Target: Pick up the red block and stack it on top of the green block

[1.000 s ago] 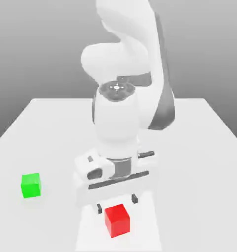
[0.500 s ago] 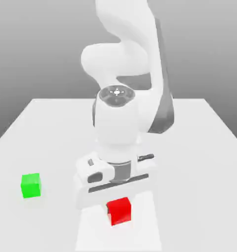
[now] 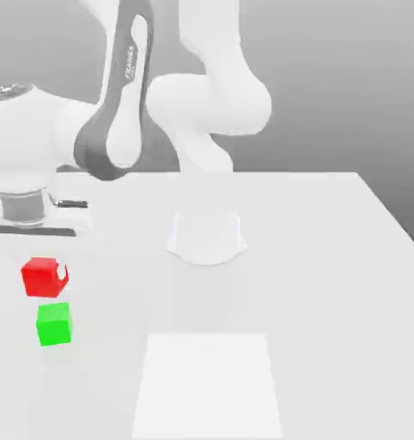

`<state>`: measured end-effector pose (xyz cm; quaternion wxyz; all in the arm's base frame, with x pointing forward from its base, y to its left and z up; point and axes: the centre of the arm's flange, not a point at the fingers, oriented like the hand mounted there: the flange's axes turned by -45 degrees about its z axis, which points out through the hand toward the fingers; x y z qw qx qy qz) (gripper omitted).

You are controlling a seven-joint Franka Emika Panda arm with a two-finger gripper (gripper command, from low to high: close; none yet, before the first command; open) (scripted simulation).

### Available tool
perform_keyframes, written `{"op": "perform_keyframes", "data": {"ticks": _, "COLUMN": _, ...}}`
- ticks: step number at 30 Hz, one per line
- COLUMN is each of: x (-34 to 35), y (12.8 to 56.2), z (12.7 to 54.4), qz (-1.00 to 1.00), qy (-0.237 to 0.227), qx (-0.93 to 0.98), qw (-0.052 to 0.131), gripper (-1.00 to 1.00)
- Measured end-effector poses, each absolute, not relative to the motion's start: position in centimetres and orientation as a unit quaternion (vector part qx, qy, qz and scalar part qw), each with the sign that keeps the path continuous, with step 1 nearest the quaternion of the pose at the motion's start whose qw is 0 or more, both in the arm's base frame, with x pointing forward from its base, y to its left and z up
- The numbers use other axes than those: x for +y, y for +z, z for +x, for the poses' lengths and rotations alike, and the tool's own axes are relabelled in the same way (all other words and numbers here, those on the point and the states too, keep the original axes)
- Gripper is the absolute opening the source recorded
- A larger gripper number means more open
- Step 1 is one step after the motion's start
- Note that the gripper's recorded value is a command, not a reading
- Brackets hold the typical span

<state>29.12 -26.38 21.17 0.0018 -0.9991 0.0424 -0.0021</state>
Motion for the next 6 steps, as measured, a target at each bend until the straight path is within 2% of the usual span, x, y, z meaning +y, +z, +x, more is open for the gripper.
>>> {"op": "perform_keyframes", "data": {"ticks": 2, "x": -26.4, "y": 19.5, "z": 29.0, "qz": -0.999, "qy": -0.001, "qx": 0.043, "qw": 0.001, "gripper": -1.0}}
{"op": "perform_keyframes", "data": {"ticks": 3, "x": -26.4, "y": 18.6, "z": 28.9, "qz": -0.999, "qy": -0.001, "qx": 0.044, "qw": 0.001, "gripper": 1.0}}
{"op": "perform_keyframes", "data": {"ticks": 6, "x": -26.4, "y": 18.6, "z": 28.9, "qz": -0.999, "qy": -0.001, "qx": 0.044, "qw": 0.001, "gripper": 1.0}}
